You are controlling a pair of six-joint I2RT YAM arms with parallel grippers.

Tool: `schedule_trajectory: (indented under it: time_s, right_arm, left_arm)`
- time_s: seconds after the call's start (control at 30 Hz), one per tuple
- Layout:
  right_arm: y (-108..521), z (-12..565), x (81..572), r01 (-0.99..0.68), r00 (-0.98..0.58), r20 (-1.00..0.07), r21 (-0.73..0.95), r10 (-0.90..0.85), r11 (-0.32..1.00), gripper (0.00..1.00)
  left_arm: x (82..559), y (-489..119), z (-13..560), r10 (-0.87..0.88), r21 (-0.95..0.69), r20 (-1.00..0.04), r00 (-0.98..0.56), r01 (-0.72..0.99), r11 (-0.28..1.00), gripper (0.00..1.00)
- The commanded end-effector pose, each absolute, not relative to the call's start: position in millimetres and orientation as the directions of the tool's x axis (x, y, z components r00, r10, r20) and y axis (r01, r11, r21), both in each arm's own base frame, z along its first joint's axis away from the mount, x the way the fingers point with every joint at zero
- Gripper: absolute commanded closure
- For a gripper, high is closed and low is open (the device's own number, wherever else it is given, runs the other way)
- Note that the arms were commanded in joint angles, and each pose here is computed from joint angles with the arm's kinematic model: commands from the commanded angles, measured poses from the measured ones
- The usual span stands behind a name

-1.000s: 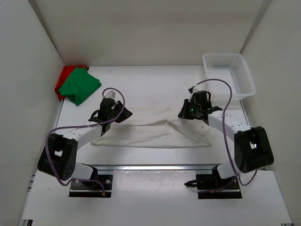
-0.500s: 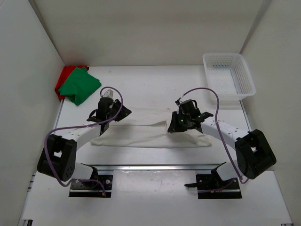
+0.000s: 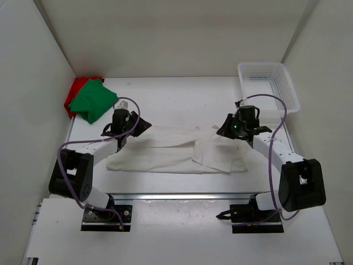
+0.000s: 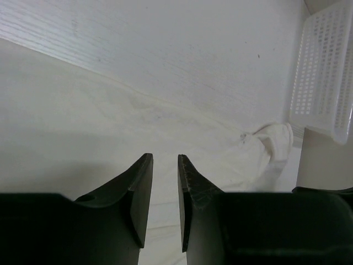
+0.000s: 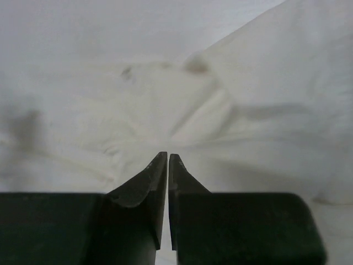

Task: Fold and stack the t-shirts
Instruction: Fold the other side of the tshirt into a rectangle

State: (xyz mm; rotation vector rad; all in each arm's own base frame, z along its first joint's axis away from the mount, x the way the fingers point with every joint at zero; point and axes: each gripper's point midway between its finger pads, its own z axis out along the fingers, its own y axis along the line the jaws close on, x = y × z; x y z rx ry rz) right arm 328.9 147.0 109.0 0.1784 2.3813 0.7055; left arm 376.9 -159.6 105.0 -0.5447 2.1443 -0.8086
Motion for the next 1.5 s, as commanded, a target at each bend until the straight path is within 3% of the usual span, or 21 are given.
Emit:
schedule_trajectory:
  time_s: [0.0, 0.07, 0.17, 0.5, 0.7, 0.8, 1.0, 1.13, 1.2, 1.23, 1.47]
  right_arm:
    - [94.9, 131.3, 385.9, 0.012, -0.625, -0.694, 0.449, 0.357, 0.894, 0.94]
    - [68.7, 123.2, 398.7, 0.076, -0.582, -0.714, 0.429, 0.389, 0.900, 0.79]
    - [39.3, 112.5, 409.5, 0.113, -0.528, -0.751, 0.401, 0.397, 0.909, 0.66]
    - [21.9, 82.1, 428.6, 0.128, -0.544, -0.709, 0.457, 0.448, 0.880, 0.58]
    - [25.6, 72.1, 432.7, 0.126, -0.545, -0.703, 0.471, 0.458, 0.873, 0.68]
    - [24.5, 72.1, 436.9, 0.133, -0.532, -0.706, 0.476, 0.468, 0.869, 0.80]
    - [21.0, 69.9, 441.8, 0.154, -0.518, -0.707, 0.476, 0.481, 0.866, 0.69]
    - [19.8, 58.3, 445.0, 0.170, -0.539, -0.679, 0.493, 0.499, 0.853, 0.82]
    - [21.5, 58.2, 445.5, 0.170, -0.537, -0.678, 0.496, 0.502, 0.852, 0.97]
    - [23.5, 59.6, 444.7, 0.167, -0.538, -0.682, 0.489, 0.495, 0.856, 0.99]
    - [4.7, 65.6, 428.4, 0.261, -0.493, -0.695, 0.456, 0.524, 0.851, 1.00]
  left_arm:
    - [401.5, -152.9, 107.9, -0.660, -0.749, -0.454, -0.598, -0.144, 0.646, 0.65]
    - [407.0, -144.2, 99.9, -0.681, -0.755, -0.424, -0.597, -0.182, 0.630, 0.65]
    - [418.1, -127.0, 89.2, -0.700, -0.744, -0.422, -0.576, -0.222, 0.630, 0.65]
    - [434.1, -86.3, 69.3, -0.743, -0.728, -0.412, -0.527, -0.300, 0.617, 0.66]
    - [433.7, -64.9, 45.6, -0.776, -0.719, -0.362, -0.516, -0.375, 0.585, 0.67]
    - [434.7, -56.2, 38.8, -0.806, -0.740, -0.317, -0.501, -0.400, 0.540, 0.67]
    - [434.3, -49.7, 34.3, -0.819, -0.742, -0.302, -0.487, -0.420, 0.523, 0.68]
    - [433.3, -43.9, 28.0, -0.826, -0.738, -0.292, -0.482, -0.436, 0.515, 0.68]
    - [435.9, -35.1, 28.0, -0.836, -0.737, -0.294, -0.462, -0.447, 0.507, 0.70]
    - [434.1, -39.1, 23.7, -0.834, -0.732, -0.288, -0.470, -0.454, 0.508, 0.70]
    - [428.0, -5.9, 19.7, -0.875, -0.729, -0.274, -0.400, -0.507, 0.460, 0.71]
